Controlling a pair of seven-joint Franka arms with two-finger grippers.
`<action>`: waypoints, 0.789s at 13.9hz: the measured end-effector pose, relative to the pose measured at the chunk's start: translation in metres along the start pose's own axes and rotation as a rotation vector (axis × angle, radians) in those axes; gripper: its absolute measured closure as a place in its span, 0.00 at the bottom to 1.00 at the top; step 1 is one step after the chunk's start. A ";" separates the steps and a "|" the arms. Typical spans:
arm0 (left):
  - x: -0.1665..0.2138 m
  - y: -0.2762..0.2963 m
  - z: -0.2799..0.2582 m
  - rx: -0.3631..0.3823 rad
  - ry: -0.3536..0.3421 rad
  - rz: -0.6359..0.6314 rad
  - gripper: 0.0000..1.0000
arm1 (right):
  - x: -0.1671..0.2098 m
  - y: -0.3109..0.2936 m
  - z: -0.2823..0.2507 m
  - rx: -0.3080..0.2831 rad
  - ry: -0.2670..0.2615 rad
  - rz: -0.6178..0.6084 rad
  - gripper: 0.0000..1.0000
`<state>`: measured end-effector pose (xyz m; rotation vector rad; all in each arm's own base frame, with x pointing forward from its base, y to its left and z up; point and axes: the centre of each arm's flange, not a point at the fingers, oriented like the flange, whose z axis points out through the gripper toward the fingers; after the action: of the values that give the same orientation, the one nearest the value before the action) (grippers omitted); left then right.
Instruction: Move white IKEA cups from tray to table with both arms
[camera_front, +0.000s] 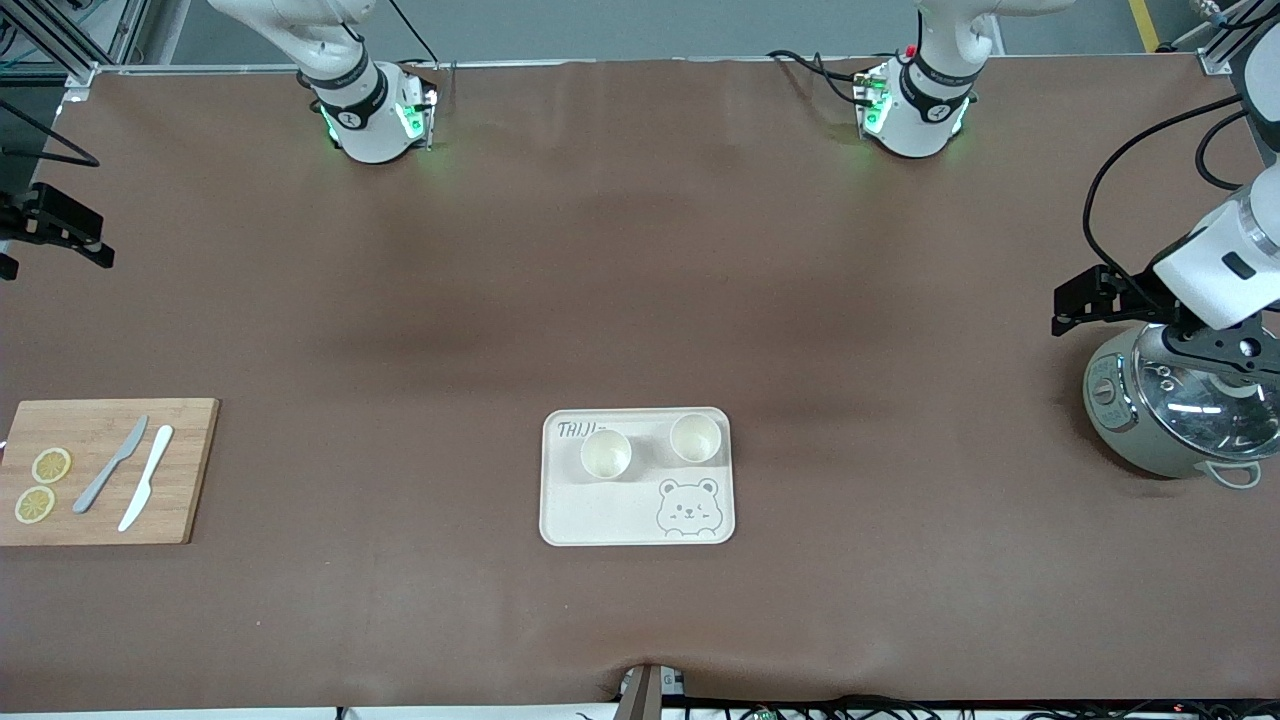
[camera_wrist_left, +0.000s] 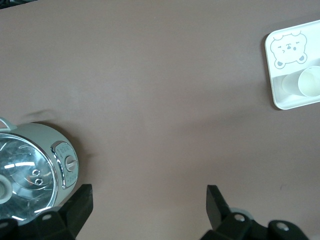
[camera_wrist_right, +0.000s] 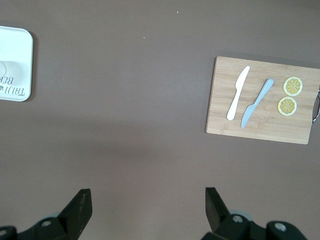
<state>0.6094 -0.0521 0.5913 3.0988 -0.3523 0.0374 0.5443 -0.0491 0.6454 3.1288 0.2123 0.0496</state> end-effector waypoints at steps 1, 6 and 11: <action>0.000 0.000 0.001 0.000 -0.001 0.000 0.00 | 0.000 0.000 0.000 0.000 0.000 0.000 0.00; 0.009 0.008 0.015 -0.004 -0.009 -0.014 0.00 | 0.000 0.000 0.000 0.000 0.000 -0.001 0.00; 0.042 0.030 0.060 -0.009 -0.022 -0.053 0.00 | 0.000 -0.001 0.000 0.000 0.001 -0.003 0.00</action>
<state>0.6443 -0.0925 0.5332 3.0996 -0.2703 0.0013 0.5445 -0.0480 0.6458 3.1282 0.2165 0.0514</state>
